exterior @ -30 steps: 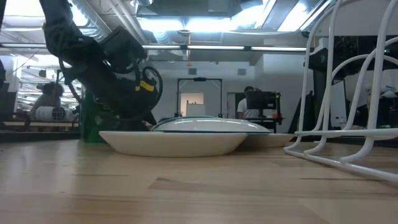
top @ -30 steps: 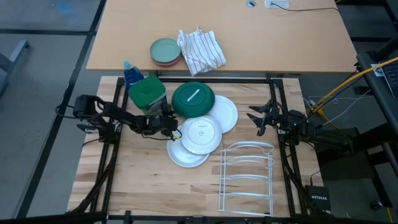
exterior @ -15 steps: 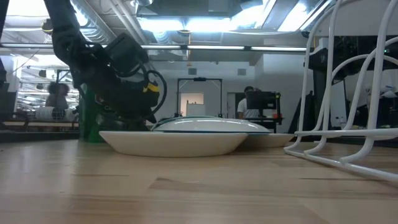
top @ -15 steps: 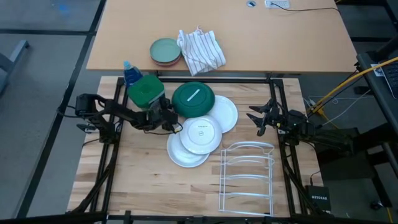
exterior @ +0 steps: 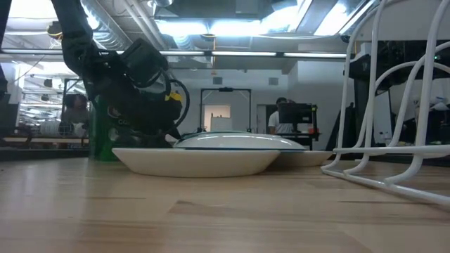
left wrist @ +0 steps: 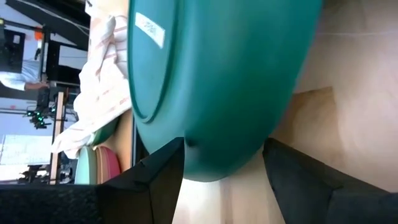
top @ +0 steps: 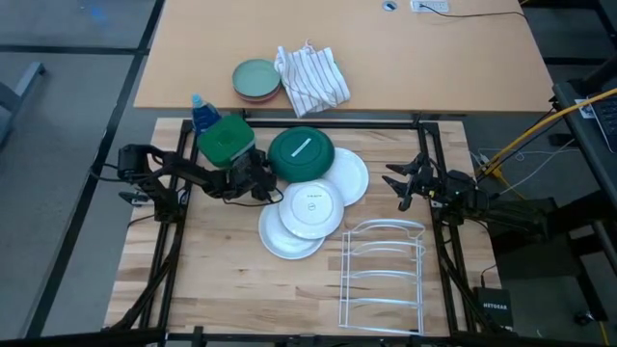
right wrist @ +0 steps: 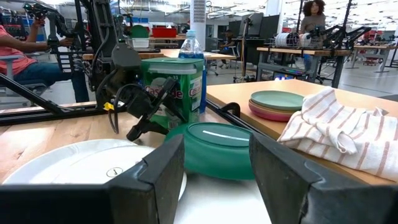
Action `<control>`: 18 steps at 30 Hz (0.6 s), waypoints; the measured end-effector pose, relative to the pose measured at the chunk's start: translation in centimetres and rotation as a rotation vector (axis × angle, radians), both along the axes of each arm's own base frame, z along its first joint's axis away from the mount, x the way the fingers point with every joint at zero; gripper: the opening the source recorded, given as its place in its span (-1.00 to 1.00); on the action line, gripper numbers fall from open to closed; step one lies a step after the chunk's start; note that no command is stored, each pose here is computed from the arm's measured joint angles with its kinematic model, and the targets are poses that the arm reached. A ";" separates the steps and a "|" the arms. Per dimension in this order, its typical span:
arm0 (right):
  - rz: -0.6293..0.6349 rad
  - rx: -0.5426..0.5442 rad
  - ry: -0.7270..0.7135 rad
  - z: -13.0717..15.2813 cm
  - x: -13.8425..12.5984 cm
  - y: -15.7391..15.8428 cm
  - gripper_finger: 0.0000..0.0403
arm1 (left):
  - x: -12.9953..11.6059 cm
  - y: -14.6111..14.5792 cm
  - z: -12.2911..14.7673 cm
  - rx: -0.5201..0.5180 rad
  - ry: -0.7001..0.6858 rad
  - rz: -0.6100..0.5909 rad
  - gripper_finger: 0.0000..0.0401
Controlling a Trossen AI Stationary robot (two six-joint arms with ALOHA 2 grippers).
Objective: Sort dishes
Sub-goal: Put the green plate on the dish rack
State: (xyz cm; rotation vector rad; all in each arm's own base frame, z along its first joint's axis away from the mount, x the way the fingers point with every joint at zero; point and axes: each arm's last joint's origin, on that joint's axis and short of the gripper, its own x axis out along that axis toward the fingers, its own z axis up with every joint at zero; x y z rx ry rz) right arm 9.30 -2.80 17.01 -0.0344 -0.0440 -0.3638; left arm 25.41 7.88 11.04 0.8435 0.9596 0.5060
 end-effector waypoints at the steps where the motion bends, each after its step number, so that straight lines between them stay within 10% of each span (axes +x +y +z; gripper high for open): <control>1: 0.000 0.000 0.000 0.0 0.0 0.0 -0.08 | 0.0 0.1 0.1 0.001 -0.009 0.005 0.05; 18: 0.000 0.000 0.000 0.0 0.0 0.0 -0.08 | 0.3 1.8 1.3 0.030 -0.189 0.071 0.05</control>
